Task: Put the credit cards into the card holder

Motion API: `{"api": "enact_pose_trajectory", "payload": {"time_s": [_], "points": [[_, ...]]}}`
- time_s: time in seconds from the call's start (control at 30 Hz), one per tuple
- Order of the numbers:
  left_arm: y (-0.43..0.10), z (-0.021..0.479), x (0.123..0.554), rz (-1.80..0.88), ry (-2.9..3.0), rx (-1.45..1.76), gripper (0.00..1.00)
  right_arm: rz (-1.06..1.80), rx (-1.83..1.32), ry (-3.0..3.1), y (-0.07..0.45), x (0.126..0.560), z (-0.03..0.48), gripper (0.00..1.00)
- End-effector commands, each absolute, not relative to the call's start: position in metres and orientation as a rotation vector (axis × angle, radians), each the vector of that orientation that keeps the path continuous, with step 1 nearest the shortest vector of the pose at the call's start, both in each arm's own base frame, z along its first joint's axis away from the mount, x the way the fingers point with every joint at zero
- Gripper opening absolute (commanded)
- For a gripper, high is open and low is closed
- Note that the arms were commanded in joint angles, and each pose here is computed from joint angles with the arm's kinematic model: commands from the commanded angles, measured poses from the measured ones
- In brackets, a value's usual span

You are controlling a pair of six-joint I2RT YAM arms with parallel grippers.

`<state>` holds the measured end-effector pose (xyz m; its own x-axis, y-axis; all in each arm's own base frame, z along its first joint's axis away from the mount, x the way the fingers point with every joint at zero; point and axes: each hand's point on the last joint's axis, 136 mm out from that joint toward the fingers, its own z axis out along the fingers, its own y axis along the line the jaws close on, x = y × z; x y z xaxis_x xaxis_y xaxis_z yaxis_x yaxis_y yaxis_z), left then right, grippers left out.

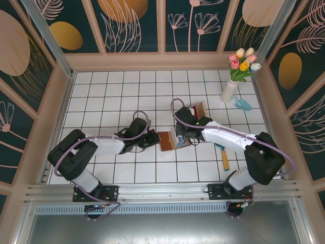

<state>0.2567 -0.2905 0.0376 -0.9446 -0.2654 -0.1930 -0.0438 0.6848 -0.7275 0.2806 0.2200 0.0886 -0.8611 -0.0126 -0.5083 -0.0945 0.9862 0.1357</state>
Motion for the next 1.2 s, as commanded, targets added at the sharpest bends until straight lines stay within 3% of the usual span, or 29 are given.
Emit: {"api": "enact_pose_trajectory", "payload": {"time_s": [0.0,0.2,0.6,1.17], "points": [[-0.292,0.035,0.259,-1.097,2.624,-0.223,0.00,0.452,-0.148,2.575,0.251,0.278,0.104,0.00],[-0.294,0.036,0.262,-1.098,2.612,-0.218,0.00,0.635,-0.182,2.594,0.282,0.273,0.098,0.00],[-0.283,0.010,0.259,-0.970,2.667,-0.155,0.00,0.878,-0.027,2.573,0.254,0.284,0.094,0.00],[-0.287,0.012,0.265,-0.955,2.667,-0.130,0.00,0.958,-0.017,2.718,0.240,0.258,0.029,0.00]]}}
